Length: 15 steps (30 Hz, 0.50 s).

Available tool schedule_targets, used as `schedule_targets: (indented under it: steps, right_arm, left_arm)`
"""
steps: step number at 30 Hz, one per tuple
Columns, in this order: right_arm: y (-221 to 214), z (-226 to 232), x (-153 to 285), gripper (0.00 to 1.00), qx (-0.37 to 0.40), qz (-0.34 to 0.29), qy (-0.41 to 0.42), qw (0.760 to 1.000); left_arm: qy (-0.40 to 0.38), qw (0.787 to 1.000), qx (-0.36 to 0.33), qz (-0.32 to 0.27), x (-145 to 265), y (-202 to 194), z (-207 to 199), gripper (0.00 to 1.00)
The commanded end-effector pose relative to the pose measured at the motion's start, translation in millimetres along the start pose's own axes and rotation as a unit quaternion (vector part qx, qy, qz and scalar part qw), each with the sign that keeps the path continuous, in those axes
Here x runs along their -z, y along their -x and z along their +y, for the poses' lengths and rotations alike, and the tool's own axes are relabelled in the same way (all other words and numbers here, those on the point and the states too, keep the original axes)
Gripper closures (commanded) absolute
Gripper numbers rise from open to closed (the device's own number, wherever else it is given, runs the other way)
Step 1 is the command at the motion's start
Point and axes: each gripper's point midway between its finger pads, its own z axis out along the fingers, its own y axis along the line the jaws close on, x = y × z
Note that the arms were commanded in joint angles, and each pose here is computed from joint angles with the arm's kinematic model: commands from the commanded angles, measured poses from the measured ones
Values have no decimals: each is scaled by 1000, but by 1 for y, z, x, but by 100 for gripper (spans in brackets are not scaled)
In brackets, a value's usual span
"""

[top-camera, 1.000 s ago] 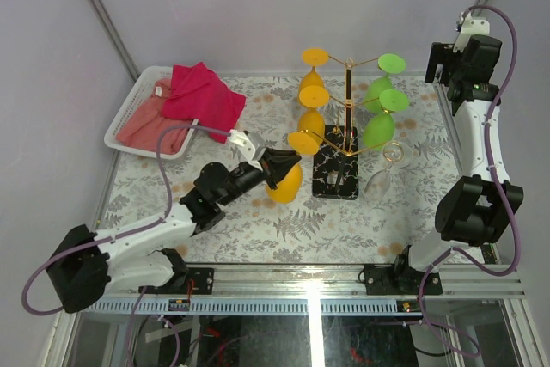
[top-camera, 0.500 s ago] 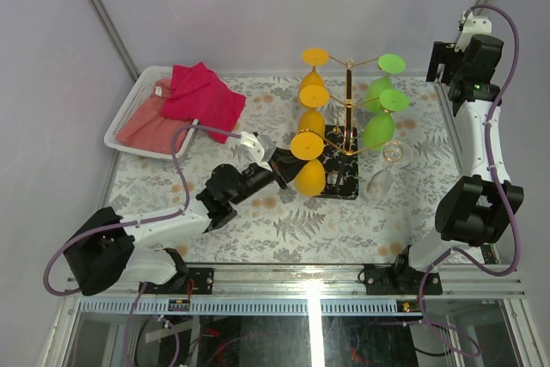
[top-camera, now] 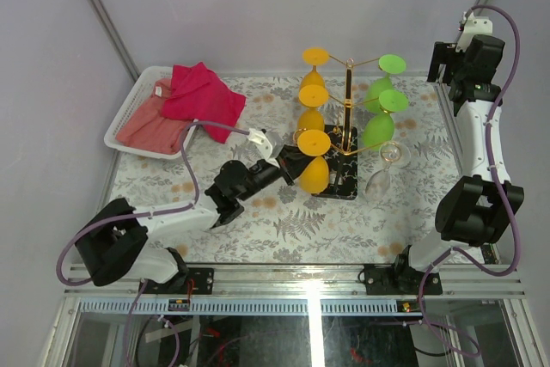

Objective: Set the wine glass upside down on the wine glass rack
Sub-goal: Turn the wine glass upside down at the wine rack.

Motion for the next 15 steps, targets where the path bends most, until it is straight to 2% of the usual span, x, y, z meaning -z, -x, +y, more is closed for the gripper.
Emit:
schedule_targets:
  steps: [1,15]
  right_arm:
    - [22,-7,7,1,2,-40,-8,999]
    - [18,-5,5,1,1,-36,-5,999]
  left_arm:
    - [25,997,-21,-69,-12,41,9,100]
    - [118,990,-6,-71,-12,34,43,100]
